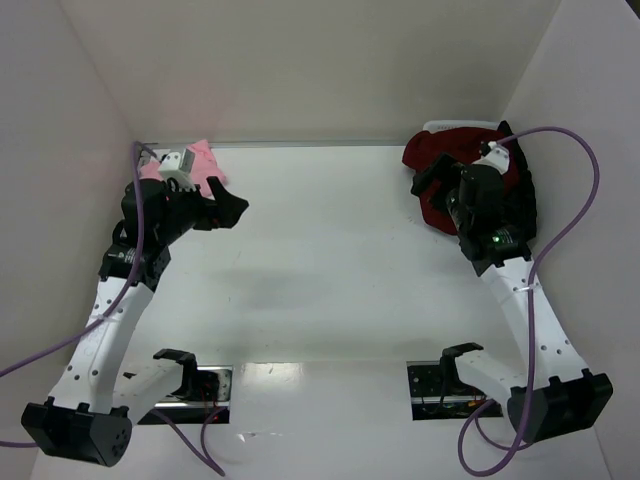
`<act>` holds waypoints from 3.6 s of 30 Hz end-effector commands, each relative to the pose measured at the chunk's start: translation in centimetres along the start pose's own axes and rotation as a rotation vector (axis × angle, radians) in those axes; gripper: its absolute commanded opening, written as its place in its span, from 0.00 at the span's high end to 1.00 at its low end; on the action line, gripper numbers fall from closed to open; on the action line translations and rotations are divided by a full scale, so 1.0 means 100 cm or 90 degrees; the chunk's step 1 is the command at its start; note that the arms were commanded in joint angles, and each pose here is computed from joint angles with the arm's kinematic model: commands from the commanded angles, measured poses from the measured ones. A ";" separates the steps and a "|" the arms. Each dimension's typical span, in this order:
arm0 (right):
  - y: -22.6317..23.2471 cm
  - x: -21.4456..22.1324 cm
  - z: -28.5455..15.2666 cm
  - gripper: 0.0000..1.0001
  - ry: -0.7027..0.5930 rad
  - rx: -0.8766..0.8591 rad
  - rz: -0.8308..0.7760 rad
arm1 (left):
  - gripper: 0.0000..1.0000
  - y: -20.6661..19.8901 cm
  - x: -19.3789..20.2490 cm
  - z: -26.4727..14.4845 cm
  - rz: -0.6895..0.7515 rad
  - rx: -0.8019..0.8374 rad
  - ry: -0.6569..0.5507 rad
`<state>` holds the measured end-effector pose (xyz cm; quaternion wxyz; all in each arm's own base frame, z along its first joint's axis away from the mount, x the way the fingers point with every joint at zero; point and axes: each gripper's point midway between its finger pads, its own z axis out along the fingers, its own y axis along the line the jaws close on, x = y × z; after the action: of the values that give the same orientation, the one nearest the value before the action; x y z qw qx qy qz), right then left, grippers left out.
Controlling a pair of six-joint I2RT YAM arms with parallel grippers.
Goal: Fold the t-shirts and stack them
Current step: Grab crumpled tshirt from bin with the right arm, then move the tshirt to the center of the board
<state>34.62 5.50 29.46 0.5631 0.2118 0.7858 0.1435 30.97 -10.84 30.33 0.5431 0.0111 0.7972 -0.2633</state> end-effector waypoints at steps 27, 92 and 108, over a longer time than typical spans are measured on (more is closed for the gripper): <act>-0.079 -0.029 0.176 0.01 0.038 0.235 -0.027 | 0.00 0.031 -0.048 0.115 0.050 -0.039 0.020; 0.211 -0.058 -0.081 1.00 0.095 -0.542 -0.020 | 0.34 -0.103 -0.073 0.135 0.133 0.276 -0.116; 0.193 -0.043 -0.032 0.93 0.087 -0.448 -0.024 | 1.00 -0.113 -0.139 0.008 0.175 0.156 -0.185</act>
<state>34.02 20.80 39.83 0.4932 -0.0220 0.7593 0.4240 37.44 -20.95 39.18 0.5966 0.1533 0.7077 -0.3460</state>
